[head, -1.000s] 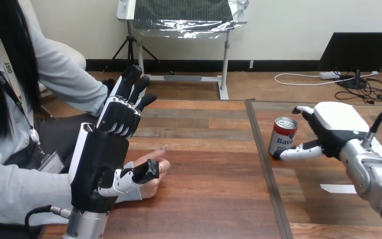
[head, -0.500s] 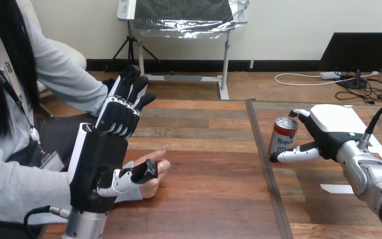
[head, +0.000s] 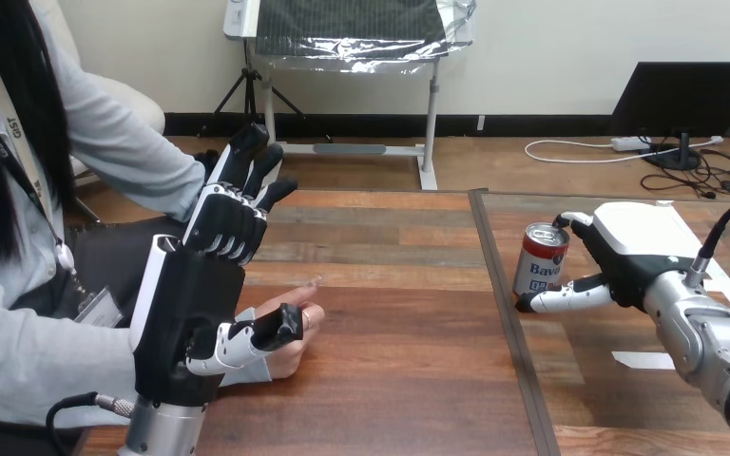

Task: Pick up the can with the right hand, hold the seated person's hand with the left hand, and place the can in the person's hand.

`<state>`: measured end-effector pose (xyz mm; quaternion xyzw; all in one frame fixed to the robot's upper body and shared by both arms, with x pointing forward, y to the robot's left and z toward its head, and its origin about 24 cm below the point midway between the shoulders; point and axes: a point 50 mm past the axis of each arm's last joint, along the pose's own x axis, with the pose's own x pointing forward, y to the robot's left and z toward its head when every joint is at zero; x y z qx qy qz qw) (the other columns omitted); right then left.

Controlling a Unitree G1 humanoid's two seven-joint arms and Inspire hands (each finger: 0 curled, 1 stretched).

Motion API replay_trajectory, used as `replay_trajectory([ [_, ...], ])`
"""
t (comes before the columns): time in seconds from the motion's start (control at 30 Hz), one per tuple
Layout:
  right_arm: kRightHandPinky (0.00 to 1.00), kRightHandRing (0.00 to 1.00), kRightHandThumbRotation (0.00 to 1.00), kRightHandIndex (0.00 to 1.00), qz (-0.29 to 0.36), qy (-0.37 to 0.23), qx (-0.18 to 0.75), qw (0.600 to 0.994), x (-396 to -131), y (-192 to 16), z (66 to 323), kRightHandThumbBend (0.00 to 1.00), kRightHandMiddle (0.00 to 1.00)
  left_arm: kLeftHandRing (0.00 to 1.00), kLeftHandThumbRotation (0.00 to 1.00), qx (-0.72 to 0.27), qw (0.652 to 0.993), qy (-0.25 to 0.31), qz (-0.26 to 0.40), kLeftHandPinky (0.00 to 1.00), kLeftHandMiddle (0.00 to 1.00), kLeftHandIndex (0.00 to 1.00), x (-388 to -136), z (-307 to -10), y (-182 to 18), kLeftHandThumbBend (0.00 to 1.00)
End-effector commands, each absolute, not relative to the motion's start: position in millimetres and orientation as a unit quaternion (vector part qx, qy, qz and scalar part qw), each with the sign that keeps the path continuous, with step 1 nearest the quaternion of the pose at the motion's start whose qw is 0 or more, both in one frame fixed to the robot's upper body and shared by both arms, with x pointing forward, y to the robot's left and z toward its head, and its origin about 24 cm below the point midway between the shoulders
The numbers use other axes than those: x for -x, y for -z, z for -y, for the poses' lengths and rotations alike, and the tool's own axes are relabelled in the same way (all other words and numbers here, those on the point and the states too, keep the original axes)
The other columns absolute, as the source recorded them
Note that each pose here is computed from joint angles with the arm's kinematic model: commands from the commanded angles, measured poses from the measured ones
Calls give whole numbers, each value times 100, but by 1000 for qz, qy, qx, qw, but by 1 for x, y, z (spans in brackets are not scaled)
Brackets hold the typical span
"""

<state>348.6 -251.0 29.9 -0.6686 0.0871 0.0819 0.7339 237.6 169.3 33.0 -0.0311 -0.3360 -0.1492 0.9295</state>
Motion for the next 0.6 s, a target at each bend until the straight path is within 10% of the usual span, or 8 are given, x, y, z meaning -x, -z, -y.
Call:
replay_trajectory([
  [0.0, 99, 96, 69, 89, -61, -72, 662, 743, -356, -41, 244, 100, 87, 96, 51, 35, 918, 161, 362, 90, 98, 95, -248, -163, -46, 100],
  [0.57, 100, 94, 69, 87, -54, -74, 663, 743, -355, -40, 246, 100, 84, 96, 50, 38, 917, 161, 363, 89, 98, 95, -248, -162, -46, 100],
])
